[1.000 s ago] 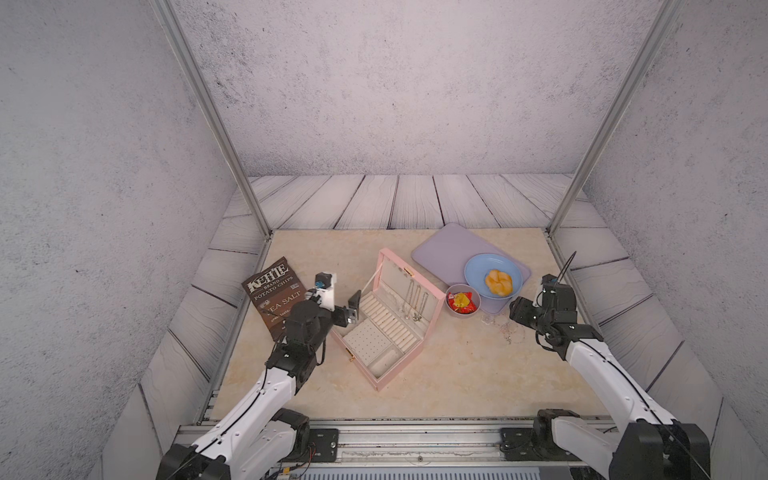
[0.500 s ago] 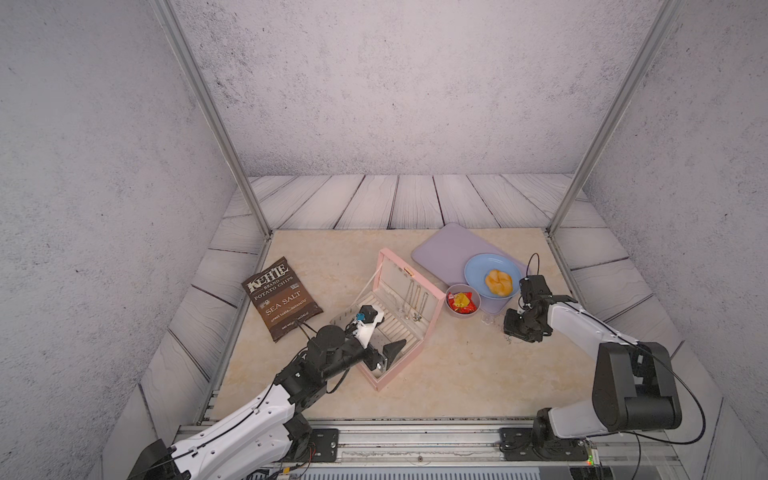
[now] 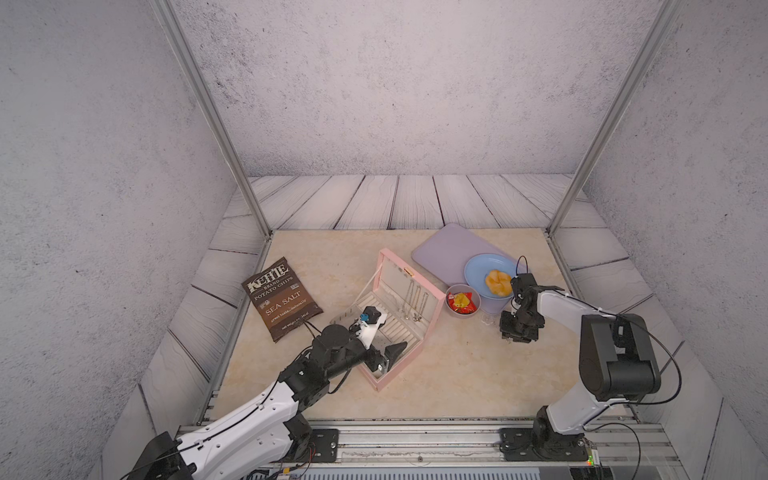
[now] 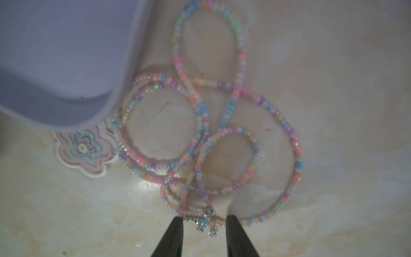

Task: Put jewelry chain into jewelry box
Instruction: Pick up the necklace from the center of the board.

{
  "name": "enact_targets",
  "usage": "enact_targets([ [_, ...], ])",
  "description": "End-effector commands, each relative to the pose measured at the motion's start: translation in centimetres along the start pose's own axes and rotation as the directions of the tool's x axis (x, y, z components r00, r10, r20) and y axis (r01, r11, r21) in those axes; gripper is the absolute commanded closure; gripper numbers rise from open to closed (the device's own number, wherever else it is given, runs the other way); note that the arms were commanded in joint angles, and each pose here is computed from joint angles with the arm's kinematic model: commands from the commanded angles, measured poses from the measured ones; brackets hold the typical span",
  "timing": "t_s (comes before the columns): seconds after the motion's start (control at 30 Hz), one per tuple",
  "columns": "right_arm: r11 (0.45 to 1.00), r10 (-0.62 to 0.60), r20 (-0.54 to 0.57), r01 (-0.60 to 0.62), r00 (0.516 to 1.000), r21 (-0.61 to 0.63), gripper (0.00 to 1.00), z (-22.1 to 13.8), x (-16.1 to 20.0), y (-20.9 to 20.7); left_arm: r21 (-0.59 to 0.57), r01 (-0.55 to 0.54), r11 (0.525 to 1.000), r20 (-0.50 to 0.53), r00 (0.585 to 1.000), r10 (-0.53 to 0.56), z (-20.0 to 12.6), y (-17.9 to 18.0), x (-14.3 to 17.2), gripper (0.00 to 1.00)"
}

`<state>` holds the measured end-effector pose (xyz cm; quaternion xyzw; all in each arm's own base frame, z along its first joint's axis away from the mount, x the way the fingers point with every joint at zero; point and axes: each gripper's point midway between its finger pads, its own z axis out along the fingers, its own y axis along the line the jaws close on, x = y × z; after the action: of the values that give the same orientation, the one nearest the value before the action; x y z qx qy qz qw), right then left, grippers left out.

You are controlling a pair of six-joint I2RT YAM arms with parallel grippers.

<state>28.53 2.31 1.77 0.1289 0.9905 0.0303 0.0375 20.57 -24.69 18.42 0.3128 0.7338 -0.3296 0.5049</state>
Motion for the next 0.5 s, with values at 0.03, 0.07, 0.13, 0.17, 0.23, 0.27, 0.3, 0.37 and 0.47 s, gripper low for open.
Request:
enact_targets([
  [0.03,1.000,-0.010,-0.033,0.011,0.999,0.018,0.67,0.2,0.4,-0.1,-0.005,-0.017,1.000,0.010,1.000,0.017,-0.1,0.0,-0.3,0.07],
  [0.07,1.000,-0.014,-0.035,0.015,0.999,0.022,0.70,0.3,0.4,-0.1,-0.007,-0.016,1.000,0.011,1.000,0.016,-0.1,0.0,-0.3,0.06],
  [0.13,0.999,-0.023,-0.041,0.024,0.999,0.030,0.73,0.3,0.4,0.0,-0.013,-0.017,1.000,0.009,1.000,0.017,0.0,0.1,-0.3,0.06],
  [0.17,0.999,-0.028,-0.047,0.030,0.999,0.035,0.73,0.4,0.5,0.1,-0.015,-0.016,1.000,0.009,1.000,0.016,0.0,0.2,-0.3,0.06],
  [0.23,0.998,-0.043,-0.058,0.046,0.997,0.050,0.73,0.6,0.6,0.4,-0.014,-0.017,1.000,0.007,1.000,0.017,0.0,0.1,-0.2,0.06],
  [0.27,0.997,-0.051,-0.060,0.055,0.997,0.060,0.73,0.6,0.7,0.5,-0.013,-0.016,1.000,0.007,1.000,0.016,0.0,0.1,-0.2,0.06],
  [0.3,0.995,-0.062,-0.061,0.066,0.996,0.071,0.73,0.6,0.7,0.6,-0.013,-0.016,1.000,0.008,1.000,0.016,0.0,0.1,-0.3,0.06],
  [0.37,0.992,-0.084,-0.058,0.089,0.995,0.086,0.75,0.5,0.6,1.0,-0.014,-0.016,1.000,0.007,1.000,0.016,-0.1,0.1,-0.3,0.06],
  [0.47,0.993,-0.093,-0.070,0.098,0.993,0.061,0.80,0.9,0.9,1.8,-0.019,-0.014,1.000,0.007,1.000,0.014,-0.1,0.2,-0.2,0.06],
])
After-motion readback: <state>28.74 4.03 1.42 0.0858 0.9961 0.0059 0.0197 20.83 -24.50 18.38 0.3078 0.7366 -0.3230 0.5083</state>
